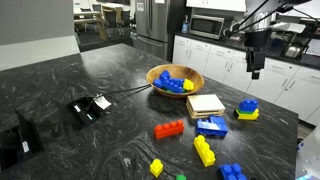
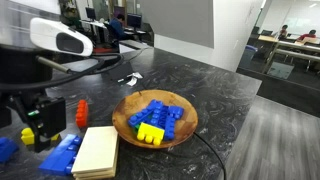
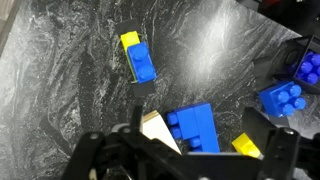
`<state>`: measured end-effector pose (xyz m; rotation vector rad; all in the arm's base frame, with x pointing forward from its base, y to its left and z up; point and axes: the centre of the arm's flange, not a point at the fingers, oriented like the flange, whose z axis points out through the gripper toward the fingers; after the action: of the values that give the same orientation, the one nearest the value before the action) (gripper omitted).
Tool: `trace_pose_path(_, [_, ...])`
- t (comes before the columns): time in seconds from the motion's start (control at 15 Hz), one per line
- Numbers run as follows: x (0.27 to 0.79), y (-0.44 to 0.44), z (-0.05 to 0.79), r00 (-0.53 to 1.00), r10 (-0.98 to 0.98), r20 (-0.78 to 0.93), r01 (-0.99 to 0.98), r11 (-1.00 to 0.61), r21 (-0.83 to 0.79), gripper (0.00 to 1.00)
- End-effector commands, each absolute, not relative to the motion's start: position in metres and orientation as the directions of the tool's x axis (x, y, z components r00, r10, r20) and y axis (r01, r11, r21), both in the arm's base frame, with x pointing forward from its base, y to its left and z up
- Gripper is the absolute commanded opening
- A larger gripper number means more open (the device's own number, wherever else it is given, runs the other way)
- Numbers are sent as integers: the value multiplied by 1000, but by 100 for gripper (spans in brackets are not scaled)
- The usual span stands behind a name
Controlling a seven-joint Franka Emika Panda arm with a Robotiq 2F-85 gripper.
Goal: Pick the small yellow block on the counter and put it in the bowl
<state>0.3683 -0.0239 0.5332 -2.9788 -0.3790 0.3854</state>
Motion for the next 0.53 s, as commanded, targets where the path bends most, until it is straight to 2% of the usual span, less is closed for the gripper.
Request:
trace_pose_path(0.0, [368,-24,533,936,260,-235,231,-962,-144,100])
trace_pose_path(0.2, [372,-19,535,939,250,-235,228,-967,-117,100])
trace_pose_path(0.47, [401,26,535,923,322,-210,324,-946,-23,100])
